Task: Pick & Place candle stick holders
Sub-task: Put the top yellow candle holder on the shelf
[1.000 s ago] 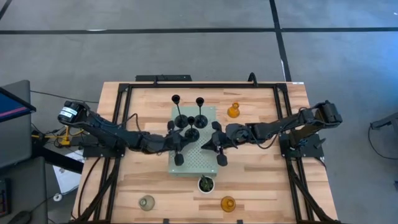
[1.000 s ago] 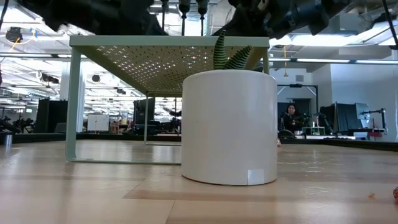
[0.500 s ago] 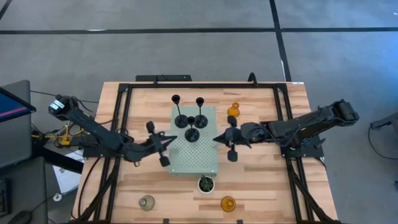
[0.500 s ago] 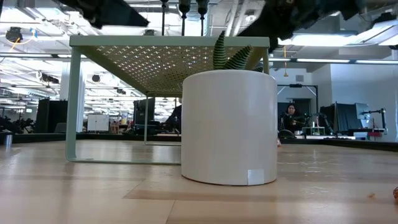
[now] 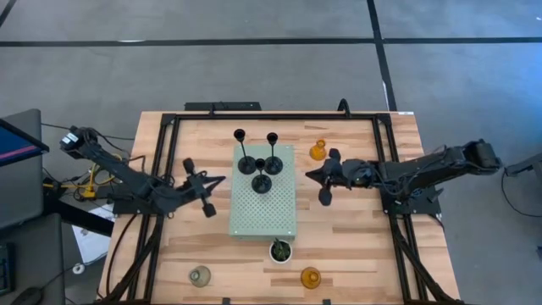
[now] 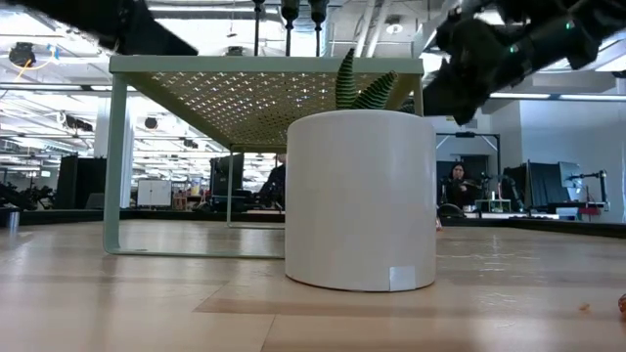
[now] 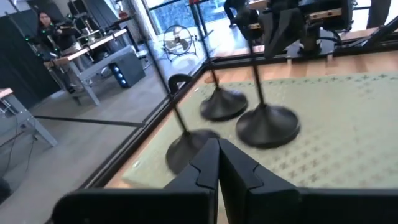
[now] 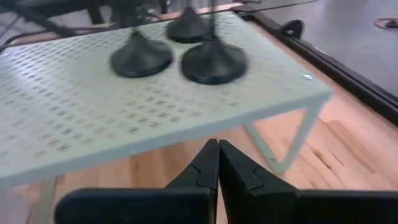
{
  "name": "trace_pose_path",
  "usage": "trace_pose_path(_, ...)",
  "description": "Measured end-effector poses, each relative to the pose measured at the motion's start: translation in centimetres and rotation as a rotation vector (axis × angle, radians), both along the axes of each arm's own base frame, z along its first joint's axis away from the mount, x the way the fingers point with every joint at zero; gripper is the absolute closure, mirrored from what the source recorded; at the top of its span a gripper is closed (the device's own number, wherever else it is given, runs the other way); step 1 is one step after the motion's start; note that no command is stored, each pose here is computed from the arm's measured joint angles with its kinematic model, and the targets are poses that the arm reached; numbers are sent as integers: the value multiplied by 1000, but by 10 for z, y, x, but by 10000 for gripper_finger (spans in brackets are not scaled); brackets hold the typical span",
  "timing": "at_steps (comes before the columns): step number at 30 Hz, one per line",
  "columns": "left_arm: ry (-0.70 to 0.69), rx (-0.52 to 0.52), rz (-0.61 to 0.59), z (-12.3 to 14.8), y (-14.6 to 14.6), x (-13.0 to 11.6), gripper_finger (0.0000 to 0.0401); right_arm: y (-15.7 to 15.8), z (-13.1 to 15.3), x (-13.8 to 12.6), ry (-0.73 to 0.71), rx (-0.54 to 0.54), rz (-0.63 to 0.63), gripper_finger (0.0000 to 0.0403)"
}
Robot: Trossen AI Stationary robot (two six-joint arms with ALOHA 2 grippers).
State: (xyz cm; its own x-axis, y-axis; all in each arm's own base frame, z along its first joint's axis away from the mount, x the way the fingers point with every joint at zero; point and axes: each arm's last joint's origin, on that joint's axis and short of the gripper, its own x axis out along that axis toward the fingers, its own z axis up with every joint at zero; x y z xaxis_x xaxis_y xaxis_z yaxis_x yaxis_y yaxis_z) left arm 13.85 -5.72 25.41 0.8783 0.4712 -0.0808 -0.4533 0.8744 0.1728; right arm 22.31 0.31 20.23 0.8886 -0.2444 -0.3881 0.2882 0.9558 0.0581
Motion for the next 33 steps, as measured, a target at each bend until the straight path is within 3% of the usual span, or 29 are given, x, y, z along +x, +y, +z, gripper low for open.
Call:
trace_pose_path(15,-74,-46,-5,-37,20,-33,395,-5,-6,-2,4,17,-32,403)
trace_pose_path(19,-73,-56,-4,-41,20,-32,396,-7,-7,-4,2,52,-133,403)
trace_pose_path(25,-71,-61,-29,-41,19,-32,395,-13,-22,-13,100,224,-307,403)
trace_pose_path(30,-70,-58,-29,-41,19,-32,394,-16,-28,-19,160,190,-405,403)
trace_pose_path(33,-70,-58,-29,-41,19,-32,394,-18,-29,-21,188,180,-402,403)
